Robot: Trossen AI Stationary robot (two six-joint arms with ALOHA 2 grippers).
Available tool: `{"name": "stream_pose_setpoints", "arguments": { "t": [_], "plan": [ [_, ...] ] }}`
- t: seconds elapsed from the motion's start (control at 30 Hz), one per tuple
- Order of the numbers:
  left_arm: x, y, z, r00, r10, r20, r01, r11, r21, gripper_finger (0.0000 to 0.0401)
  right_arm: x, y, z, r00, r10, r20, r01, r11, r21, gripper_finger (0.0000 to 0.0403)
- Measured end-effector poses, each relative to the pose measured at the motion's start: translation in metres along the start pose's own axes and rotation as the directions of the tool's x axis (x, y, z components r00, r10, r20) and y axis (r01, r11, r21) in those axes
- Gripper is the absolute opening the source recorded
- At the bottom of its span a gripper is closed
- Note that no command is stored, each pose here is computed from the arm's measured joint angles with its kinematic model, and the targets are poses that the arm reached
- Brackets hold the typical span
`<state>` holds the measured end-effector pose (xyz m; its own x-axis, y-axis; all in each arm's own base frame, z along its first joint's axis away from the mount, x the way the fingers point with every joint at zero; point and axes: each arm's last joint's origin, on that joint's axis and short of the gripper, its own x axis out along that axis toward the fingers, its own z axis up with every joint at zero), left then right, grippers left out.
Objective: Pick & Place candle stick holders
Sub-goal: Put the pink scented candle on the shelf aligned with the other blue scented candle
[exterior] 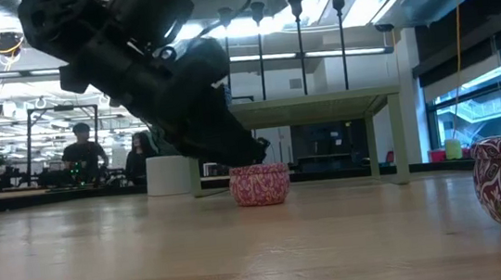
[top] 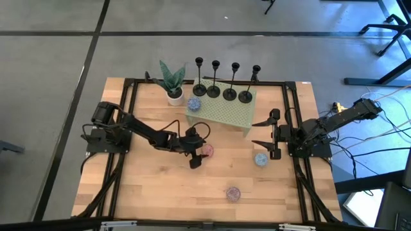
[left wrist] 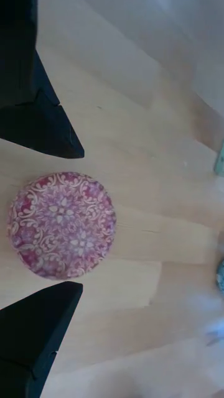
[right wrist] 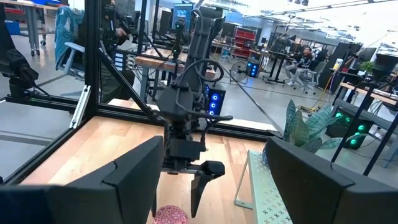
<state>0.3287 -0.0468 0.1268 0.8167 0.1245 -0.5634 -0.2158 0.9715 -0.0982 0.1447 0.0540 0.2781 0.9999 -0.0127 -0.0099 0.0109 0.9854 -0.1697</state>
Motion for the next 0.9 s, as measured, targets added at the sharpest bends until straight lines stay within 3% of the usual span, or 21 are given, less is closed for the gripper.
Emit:
{"name": "stream_pose_setpoints", "arguments": {
  "t": [0.9],
  "plan": [
    [0.0009,0.0000,0.0006,0.999,-0.041,-0.006,0.041,0.999,0.029,0.0338,0.0000,0.0000,0.0000,1.000,0.000,0.000,0.000,1.000,0.000,0.0289]
  ]
}}
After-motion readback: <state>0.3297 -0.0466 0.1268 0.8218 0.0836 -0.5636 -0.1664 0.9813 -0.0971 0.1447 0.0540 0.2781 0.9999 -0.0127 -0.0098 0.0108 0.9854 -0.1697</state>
